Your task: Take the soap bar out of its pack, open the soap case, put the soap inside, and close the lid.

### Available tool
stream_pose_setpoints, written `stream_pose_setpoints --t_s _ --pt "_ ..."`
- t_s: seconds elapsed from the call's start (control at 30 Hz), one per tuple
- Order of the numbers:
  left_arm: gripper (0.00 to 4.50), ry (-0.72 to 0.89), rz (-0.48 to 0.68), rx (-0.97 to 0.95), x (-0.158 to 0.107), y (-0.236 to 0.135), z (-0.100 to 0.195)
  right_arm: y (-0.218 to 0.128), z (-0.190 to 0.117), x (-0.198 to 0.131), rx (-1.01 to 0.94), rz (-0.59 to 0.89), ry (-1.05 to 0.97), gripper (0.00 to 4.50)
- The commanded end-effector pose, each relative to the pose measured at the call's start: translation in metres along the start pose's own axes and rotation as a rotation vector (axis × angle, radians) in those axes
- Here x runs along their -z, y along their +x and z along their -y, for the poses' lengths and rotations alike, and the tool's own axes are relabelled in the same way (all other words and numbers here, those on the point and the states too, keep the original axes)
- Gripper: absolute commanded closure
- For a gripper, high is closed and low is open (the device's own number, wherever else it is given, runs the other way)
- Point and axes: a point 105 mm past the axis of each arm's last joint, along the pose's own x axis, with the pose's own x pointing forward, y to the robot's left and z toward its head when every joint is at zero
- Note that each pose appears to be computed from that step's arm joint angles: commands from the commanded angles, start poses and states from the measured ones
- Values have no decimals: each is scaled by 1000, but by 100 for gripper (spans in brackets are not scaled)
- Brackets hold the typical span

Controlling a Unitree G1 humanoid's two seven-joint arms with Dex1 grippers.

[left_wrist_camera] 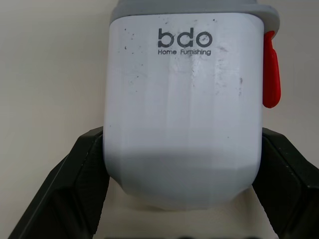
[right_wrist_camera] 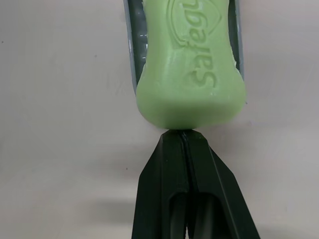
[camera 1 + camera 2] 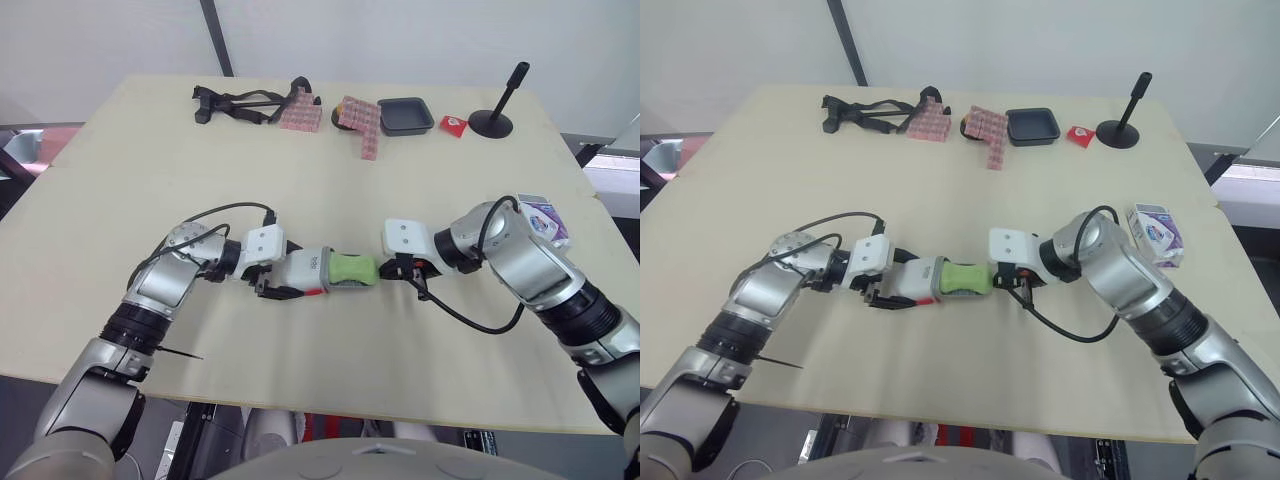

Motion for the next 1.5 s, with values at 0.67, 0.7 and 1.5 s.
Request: stream_pose_setpoints --t_s 0.67,0.7,1.5 --pt "85 59 -25 77 -10 3 6 -12 0 -35 9 115 -79 447" --pt "85 59 -27 77 -10 3 6 -13 0 -36 9 117 -80 447" --pt "85 30 117 0 -19 4 0 -28 3 -38 8 239 29 447"
